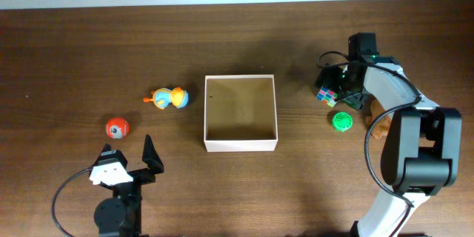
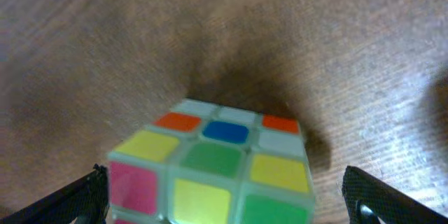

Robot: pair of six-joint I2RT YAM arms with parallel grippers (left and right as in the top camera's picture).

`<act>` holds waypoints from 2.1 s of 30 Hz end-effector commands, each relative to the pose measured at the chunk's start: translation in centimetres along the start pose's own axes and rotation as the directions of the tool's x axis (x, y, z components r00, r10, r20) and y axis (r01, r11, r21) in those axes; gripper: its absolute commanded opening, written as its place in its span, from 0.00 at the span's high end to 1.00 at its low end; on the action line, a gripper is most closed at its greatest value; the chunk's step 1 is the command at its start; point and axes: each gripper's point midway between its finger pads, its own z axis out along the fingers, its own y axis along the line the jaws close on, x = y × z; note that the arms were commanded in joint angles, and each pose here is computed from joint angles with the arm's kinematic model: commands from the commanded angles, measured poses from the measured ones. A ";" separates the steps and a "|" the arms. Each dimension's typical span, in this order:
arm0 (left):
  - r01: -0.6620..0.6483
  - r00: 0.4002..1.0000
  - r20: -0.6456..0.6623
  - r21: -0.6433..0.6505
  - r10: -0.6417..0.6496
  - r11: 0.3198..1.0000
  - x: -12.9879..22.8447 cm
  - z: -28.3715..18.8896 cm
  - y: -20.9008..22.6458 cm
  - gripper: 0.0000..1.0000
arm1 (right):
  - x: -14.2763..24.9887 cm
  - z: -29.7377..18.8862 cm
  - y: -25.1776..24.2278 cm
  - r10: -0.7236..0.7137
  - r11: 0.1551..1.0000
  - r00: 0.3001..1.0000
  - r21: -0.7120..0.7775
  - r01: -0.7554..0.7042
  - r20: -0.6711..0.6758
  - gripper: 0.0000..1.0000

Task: Pack container
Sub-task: 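Move the right gripper over the Rubik's cube, then lower the right gripper and grasp the Rubik's cube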

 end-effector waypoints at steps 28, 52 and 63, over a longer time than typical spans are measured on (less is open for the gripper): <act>-0.013 1.000 0.001 0.010 0.013 1.000 0.1 0.0 -0.1 0.01 | 1.9 2.7 0.2 -0.076 0.996 0.995 0.047 0.080 -0.065 0.23; -0.013 1.000 0.001 0.010 0.013 1.000 0.1 0.0 -0.1 0.01 | 0.1 2.1 -3.5 -0.271 0.926 0.962 0.264 0.268 -0.028 0.24; -0.013 1.000 0.001 0.010 0.013 1.000 0.1 0.0 -0.1 0.01 | 2.0 2.3 -1.0 -0.253 0.960 0.963 0.097 0.262 -0.097 0.21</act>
